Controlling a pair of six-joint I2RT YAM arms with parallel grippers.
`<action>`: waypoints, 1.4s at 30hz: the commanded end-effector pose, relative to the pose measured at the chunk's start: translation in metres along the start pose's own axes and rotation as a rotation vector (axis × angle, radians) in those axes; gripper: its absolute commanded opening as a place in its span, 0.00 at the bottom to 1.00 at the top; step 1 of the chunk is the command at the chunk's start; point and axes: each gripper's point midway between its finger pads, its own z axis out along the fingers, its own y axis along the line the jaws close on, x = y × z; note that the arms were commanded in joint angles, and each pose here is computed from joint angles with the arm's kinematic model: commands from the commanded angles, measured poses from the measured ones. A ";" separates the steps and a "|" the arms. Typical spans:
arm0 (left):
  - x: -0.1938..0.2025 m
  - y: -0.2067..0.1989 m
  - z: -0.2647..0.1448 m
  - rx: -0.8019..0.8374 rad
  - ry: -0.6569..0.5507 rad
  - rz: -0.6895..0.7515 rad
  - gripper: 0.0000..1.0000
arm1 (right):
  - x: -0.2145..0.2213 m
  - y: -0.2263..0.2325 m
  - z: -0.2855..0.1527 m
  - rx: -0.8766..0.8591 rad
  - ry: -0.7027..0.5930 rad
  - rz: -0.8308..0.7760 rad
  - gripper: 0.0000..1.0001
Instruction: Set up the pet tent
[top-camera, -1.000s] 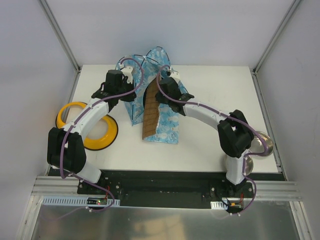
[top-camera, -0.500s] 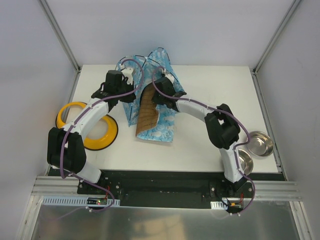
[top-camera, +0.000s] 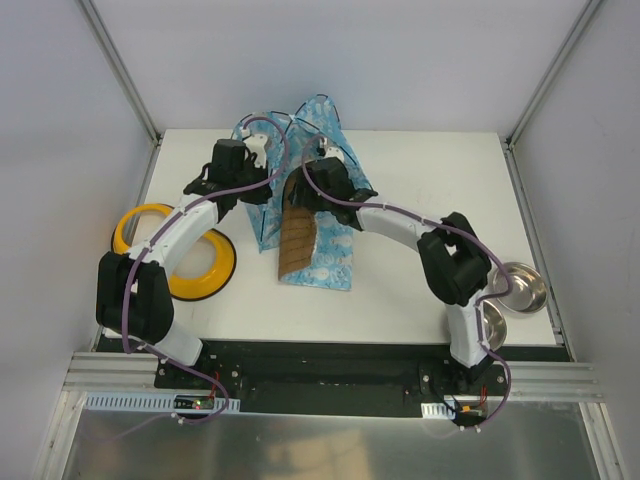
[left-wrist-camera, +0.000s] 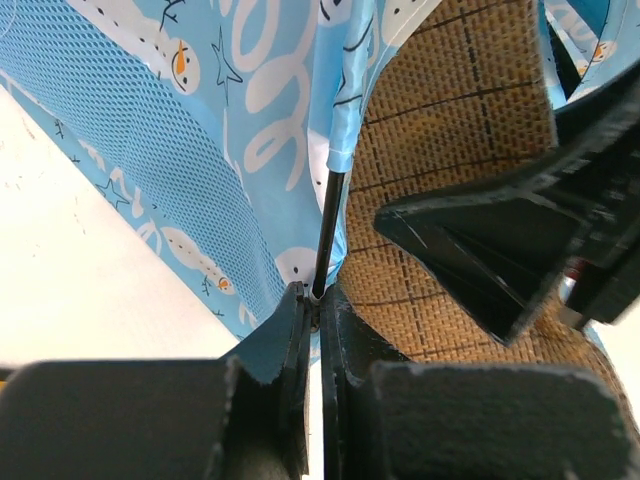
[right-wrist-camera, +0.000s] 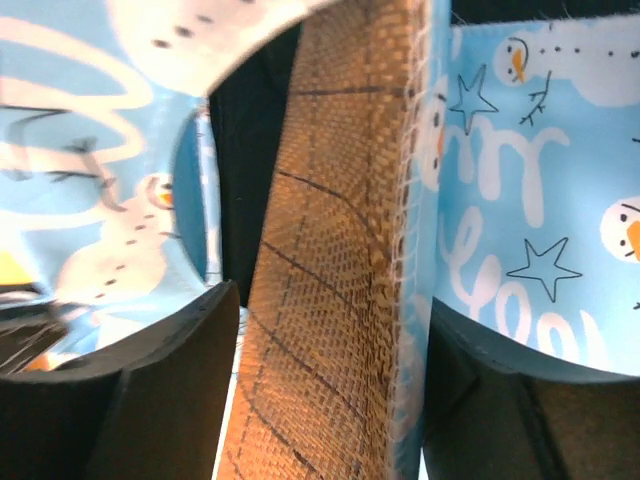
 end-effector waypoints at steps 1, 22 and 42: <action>-0.024 0.002 0.000 -0.022 -0.059 -0.033 0.00 | -0.063 0.046 -0.050 -0.141 -0.169 0.011 0.72; -0.014 0.005 0.001 -0.034 -0.011 -0.029 0.00 | -0.001 -0.041 -0.168 0.109 -0.007 0.057 0.93; -0.006 0.003 0.007 -0.007 0.019 -0.002 0.00 | 0.103 -0.088 -0.104 -0.034 0.189 0.060 0.81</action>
